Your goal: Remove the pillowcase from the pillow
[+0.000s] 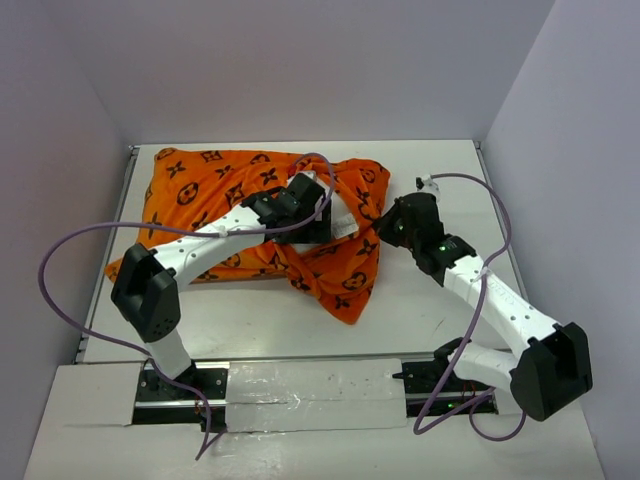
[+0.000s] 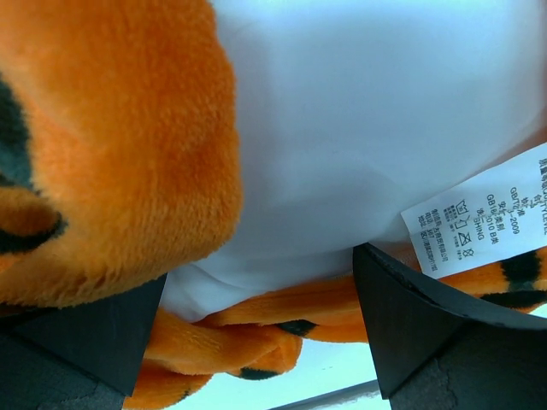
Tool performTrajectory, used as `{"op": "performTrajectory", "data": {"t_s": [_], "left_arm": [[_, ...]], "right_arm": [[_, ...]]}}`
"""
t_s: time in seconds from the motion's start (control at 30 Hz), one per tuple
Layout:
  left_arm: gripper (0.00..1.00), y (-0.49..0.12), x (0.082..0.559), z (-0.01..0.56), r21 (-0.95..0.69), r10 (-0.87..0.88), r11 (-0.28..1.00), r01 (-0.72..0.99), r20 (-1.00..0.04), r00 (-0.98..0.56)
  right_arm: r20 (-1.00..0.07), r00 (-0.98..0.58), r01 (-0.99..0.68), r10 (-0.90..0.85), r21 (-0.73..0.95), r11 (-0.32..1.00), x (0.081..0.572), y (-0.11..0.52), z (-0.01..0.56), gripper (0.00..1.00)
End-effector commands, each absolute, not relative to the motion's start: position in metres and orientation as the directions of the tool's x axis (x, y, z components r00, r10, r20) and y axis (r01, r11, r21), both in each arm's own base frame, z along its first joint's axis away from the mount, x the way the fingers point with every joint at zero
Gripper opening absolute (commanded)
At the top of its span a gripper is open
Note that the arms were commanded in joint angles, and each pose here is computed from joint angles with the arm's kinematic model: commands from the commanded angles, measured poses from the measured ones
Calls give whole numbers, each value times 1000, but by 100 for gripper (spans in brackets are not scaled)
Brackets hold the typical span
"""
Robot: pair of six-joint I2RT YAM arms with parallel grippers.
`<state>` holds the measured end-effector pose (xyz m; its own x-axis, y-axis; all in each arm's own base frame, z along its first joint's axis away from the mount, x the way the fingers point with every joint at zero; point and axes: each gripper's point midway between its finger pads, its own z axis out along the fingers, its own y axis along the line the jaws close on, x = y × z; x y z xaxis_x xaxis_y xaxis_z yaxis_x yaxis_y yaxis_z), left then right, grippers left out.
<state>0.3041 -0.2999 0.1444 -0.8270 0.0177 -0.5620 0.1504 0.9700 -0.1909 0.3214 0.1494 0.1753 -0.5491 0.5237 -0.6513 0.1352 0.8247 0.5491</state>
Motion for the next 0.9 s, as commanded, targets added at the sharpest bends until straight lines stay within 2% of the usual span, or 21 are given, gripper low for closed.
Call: {"op": "performTrajectory", "data": {"t_s": [0.0,0.1,0.27,0.37,0.5,0.63,0.8,0.87], "left_arm": [[99,-304,309,139,-198,35,964,178,-570,-821],[99,-320,313,135,-207,55,957,204,-561,-826],[99,-360,287,152,-268,182,873,407,-596,-782],[99,-366,274,162,-307,213,826,473,-606,-766],[99,-366,273,162,-305,202,832,463,-610,-766],[99,-364,288,139,-194,209,898,394,-600,-772],[99,-368,309,88,-76,219,945,317,-574,-790],[99,-362,312,62,-16,228,960,279,-532,-816]], "right_arm": [[-690,-458,166,560,553,817,332,130,205,0],[-685,-486,90,543,579,810,327,144,208,0],[-677,-514,93,527,567,818,324,145,200,0],[-681,-512,87,523,565,821,322,144,201,0],[-687,-513,84,515,557,826,321,144,201,0],[-675,-529,67,515,571,818,320,149,198,0],[-664,-538,61,520,585,809,316,151,196,0],[-668,-533,54,519,585,809,314,150,199,0]]}}
